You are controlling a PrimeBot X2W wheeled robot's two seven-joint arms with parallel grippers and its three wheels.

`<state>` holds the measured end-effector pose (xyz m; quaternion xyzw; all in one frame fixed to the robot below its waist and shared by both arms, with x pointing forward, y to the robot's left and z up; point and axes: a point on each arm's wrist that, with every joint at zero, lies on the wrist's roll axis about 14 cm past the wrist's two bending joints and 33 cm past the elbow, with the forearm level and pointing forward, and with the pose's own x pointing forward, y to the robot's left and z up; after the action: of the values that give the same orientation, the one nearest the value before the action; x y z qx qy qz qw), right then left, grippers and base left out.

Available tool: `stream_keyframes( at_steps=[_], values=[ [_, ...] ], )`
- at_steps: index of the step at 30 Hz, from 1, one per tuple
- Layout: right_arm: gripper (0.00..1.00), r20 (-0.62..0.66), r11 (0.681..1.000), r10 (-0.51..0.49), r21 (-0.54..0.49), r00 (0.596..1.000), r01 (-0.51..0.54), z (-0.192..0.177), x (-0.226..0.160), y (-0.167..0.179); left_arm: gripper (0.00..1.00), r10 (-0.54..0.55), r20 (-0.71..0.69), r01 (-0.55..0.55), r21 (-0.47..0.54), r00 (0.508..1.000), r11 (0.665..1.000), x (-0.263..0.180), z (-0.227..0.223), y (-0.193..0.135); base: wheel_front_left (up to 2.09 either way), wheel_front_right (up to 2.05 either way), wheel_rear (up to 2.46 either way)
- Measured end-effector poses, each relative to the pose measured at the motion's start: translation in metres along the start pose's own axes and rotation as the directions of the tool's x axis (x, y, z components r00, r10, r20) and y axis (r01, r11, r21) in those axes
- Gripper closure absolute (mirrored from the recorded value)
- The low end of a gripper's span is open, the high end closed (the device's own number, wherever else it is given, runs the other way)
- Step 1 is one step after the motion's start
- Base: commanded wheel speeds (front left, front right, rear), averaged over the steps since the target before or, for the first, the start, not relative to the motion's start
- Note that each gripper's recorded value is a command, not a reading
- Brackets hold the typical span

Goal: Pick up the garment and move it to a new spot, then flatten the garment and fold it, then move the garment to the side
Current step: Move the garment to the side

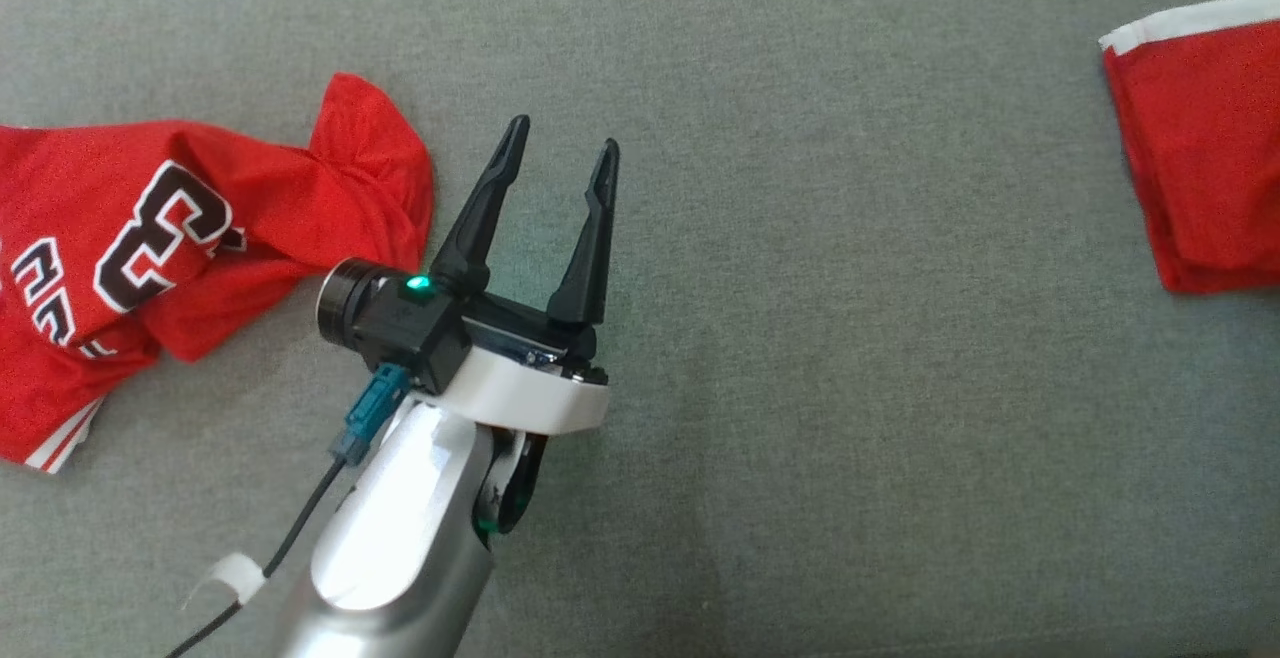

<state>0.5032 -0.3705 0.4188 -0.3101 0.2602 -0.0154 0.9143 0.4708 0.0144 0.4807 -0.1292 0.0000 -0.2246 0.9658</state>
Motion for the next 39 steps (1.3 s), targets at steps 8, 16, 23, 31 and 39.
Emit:
stream_keyframes(
  at_steps=[8, 16, 23, 31, 39],
  values=[
    [0.00, 0.114, 0.994, -0.071, 0.096, 0.991, 0.060, 0.040, -0.014, -0.014, 0.00, 0.032, 0.055, -0.033, 0.022, 0.998, 0.999, -0.006, 0.026, 0.006, 0.00, 0.00, 0.00],
    [0.00, 0.453, 0.972, -0.131, 0.236, 0.882, 0.024, 0.152, -0.065, -0.009, 0.00, 0.107, 0.115, -0.113, 0.048, 0.988, 0.992, -0.039, 0.056, 0.014, 0.00, 0.00, 0.00],
    [0.00, 0.652, 0.917, -0.151, 0.373, 0.743, -0.140, 0.217, -0.125, 0.025, 0.00, 0.161, 0.143, -0.171, 0.061, 0.977, 0.983, -0.070, 0.068, 0.021, 0.00, 0.00, 0.00],
    [0.00, 0.684, 0.846, -0.117, 0.448, 0.720, -0.287, 0.204, -0.162, 0.088, 0.00, 0.217, 0.127, -0.227, 0.074, 0.968, 0.971, -0.104, 0.061, 0.028, 0.00, 0.00, 0.00],
    [0.00, 0.575, 0.774, -0.065, 0.545, 0.816, -0.322, 0.126, -0.163, 0.133, 0.00, 0.269, 0.107, -0.277, 0.064, 0.957, 0.959, -0.124, 0.053, 0.038, 0.00, 0.00, 0.00]
  ],
)
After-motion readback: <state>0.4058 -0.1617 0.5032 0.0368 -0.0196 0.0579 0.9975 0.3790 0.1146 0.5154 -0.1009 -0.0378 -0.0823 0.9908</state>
